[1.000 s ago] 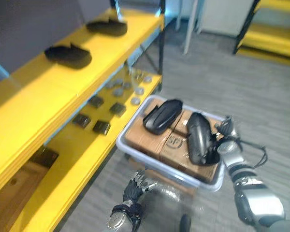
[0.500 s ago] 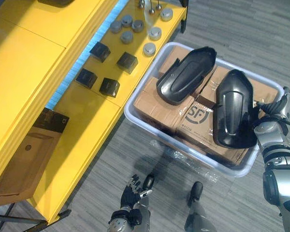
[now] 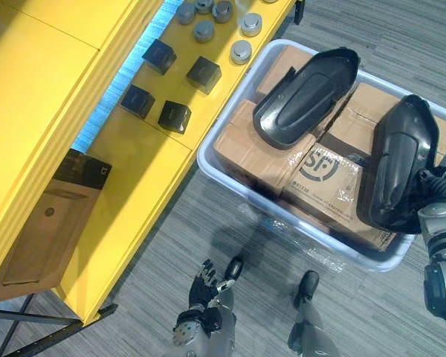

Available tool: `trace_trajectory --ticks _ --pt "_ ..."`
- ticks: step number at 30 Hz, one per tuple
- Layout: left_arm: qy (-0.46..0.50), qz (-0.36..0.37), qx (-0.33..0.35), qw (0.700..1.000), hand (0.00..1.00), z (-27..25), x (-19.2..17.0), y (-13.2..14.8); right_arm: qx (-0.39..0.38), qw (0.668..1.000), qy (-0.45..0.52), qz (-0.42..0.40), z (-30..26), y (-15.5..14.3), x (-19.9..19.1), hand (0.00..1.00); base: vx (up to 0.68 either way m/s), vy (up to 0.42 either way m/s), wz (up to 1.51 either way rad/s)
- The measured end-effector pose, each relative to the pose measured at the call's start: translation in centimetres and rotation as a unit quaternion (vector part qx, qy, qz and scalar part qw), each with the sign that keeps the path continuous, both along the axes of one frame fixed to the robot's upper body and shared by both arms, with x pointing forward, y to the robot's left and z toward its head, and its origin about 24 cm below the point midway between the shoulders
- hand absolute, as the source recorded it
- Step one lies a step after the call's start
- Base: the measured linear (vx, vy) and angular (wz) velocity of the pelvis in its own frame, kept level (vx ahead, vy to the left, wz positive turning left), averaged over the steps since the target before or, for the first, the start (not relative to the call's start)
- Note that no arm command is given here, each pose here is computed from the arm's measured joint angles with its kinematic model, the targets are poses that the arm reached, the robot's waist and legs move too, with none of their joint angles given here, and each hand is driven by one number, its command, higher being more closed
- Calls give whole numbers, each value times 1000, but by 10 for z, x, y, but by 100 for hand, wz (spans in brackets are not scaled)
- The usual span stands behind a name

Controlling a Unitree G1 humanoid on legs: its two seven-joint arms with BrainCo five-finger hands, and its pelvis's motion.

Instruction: Walk over and take plastic housings, then place them on the shelf

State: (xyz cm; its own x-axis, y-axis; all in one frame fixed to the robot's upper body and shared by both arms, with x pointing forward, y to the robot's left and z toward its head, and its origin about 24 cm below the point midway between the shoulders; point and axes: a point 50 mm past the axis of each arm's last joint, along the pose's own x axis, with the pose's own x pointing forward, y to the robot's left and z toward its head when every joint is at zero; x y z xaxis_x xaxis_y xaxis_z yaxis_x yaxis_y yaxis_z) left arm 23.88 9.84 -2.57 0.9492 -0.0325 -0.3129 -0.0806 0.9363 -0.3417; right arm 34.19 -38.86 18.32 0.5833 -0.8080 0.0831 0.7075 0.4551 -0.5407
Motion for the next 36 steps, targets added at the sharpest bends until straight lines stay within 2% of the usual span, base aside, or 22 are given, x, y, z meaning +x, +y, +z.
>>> trace_trajectory --ticks 7,13,20,26,28,36 --pt "-6 20 -17 1000 0 4 3 1 -4 1000 13 17 -23 9 0 100 42 -62 -3" --pt "-49 45 -24 997 0 24 7 16 -125 986 -11 111 -20 63 15 100 36 -91 -15" --pt "-76 42 -9 996 0 33 3 28 -185 967 -24 171 -13 98 24 100 32 -98 -21" --pt "-122 -23 -5 992 0 54 20 8 -215 951 20 220 -40 120 21 100 17 -25 -12" --pt "-149 -57 -11 987 0 68 30 -4 -239 937 26 252 -45 137 20 100 -40 -7 2" --pt "-173 -132 -61 974 0 93 43 -37 -332 879 -40 339 -29 198 9 100 -52 -8 -3"
